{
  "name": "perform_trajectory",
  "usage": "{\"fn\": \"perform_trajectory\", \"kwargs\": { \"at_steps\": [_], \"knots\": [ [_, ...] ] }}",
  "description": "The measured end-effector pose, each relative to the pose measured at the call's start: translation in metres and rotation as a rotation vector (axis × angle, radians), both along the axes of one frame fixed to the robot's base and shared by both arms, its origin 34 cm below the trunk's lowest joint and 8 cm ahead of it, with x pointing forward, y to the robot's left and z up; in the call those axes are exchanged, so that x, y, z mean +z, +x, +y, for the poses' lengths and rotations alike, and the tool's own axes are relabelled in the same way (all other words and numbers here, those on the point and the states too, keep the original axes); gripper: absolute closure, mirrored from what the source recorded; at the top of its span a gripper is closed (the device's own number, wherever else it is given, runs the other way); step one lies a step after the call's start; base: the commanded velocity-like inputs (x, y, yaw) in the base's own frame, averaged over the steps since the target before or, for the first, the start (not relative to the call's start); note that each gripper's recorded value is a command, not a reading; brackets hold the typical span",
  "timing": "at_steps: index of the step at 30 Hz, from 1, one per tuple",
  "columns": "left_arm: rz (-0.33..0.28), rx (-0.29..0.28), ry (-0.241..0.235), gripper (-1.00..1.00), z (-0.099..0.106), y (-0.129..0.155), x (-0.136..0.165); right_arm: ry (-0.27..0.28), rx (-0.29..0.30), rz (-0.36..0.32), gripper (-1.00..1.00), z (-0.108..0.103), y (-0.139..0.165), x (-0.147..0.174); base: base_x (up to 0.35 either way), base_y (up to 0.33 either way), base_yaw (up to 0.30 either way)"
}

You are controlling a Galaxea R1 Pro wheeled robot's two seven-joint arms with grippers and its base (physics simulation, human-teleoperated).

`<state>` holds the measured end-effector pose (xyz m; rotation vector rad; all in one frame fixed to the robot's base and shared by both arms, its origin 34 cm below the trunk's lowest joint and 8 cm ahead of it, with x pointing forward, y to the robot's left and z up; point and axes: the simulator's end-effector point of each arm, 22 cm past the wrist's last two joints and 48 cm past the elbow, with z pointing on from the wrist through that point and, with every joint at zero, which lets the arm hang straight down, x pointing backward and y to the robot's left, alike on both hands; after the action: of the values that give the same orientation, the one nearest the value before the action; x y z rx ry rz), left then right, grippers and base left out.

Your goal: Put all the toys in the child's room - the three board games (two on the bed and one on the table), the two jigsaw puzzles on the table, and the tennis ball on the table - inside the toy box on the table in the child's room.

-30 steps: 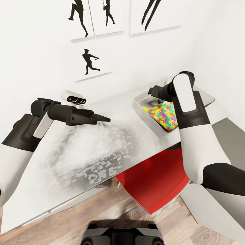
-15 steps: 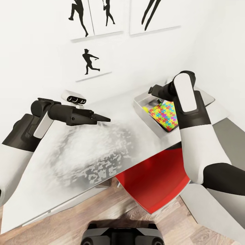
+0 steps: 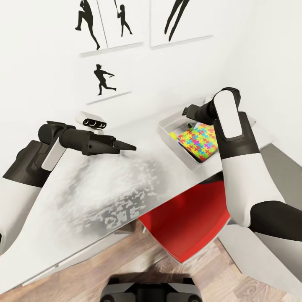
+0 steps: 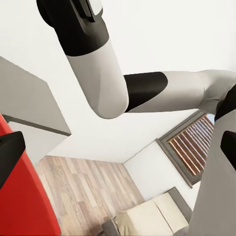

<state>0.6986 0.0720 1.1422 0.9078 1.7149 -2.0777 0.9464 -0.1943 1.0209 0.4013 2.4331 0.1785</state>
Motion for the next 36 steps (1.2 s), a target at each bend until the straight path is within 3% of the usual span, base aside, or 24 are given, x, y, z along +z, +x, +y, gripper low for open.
{"fn": "perform_trajectory", "kwargs": {
  "at_steps": [36],
  "knots": [
    [-0.032, 0.002, 0.0, -1.0, 0.001, -0.011, 0.023, -0.001, -0.003, -0.058, -1.0, 0.0, -0.002, 0.046, -0.071, 0.0, -0.164]
  ]
}}
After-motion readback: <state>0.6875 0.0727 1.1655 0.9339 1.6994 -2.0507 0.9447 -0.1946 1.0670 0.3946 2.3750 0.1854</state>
